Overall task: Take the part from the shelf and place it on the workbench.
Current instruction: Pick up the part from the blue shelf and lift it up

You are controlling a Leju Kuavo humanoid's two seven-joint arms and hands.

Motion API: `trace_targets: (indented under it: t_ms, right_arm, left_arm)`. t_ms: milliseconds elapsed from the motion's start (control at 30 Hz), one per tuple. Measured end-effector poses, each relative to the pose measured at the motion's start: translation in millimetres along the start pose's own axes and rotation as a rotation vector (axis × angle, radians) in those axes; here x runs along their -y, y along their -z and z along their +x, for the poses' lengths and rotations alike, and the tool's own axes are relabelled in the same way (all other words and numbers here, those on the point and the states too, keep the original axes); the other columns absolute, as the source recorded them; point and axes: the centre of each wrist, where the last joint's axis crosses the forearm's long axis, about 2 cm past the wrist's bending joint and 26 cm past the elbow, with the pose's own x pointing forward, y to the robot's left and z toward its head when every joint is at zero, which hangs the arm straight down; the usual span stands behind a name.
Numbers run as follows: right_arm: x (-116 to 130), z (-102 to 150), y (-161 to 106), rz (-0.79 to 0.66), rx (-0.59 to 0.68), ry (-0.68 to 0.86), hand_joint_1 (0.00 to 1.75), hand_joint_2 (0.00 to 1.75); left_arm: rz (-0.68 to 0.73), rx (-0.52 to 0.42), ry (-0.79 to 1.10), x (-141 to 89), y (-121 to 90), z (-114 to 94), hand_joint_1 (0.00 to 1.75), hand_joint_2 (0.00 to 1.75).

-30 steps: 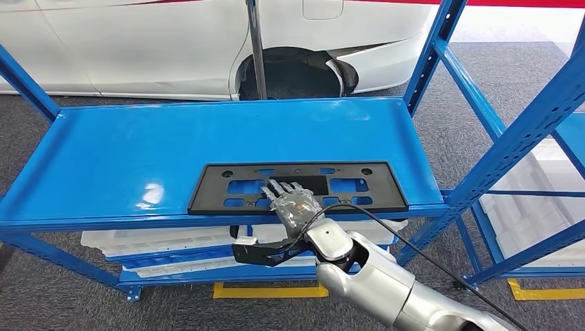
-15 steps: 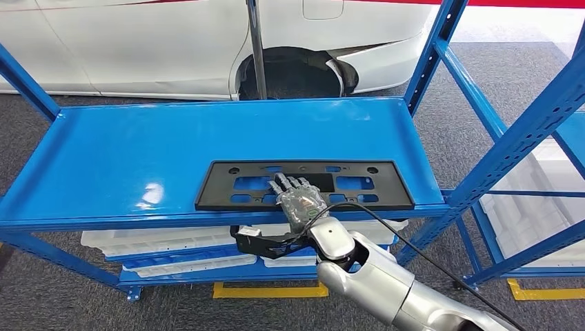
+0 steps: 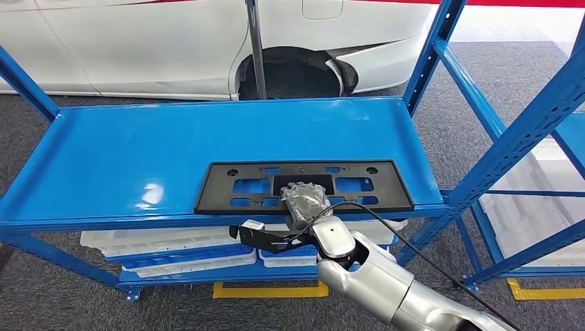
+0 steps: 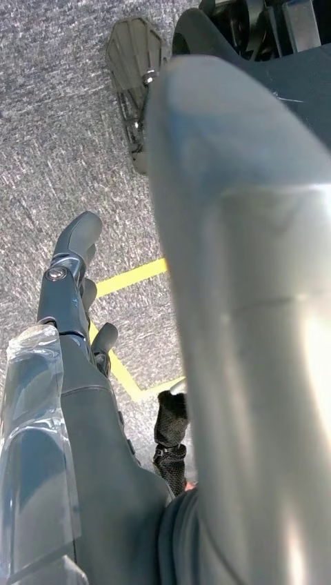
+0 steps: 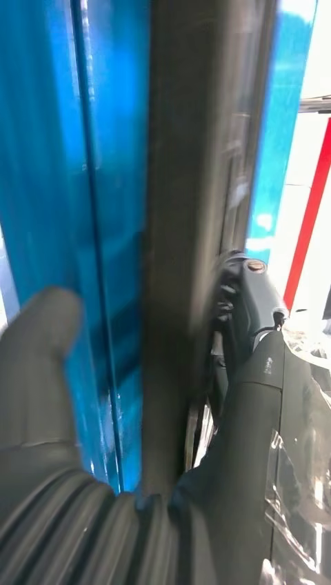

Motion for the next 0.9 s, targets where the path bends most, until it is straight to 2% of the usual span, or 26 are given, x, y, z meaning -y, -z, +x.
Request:
trace_targets:
  t_ms: [367, 500, 900]
  right_arm:
    - [4.7, 0.7, 1.6, -0.014, 0.007, 0.004, 1.75, 1.75]
    - [5.3, 1.1, 1.8, -0.015, 0.008, 0.004, 1.75, 1.75]
    - [4.8, -0.8, 1.0, -0.016, -0.010, -0.004, 1.75, 1.75]
  left_arm:
    - [0.000, 0.000, -0.001, -0.1, 0.0, 0.2, 0.00, 0.00]
    - [0.002, 0.004, 0.002, -0.1, 0.0, 0.3, 0.00, 1.75]
    - [0.099, 0.105, 0.079, -3.5, -0.1, 7.6, 0.00, 1.75]
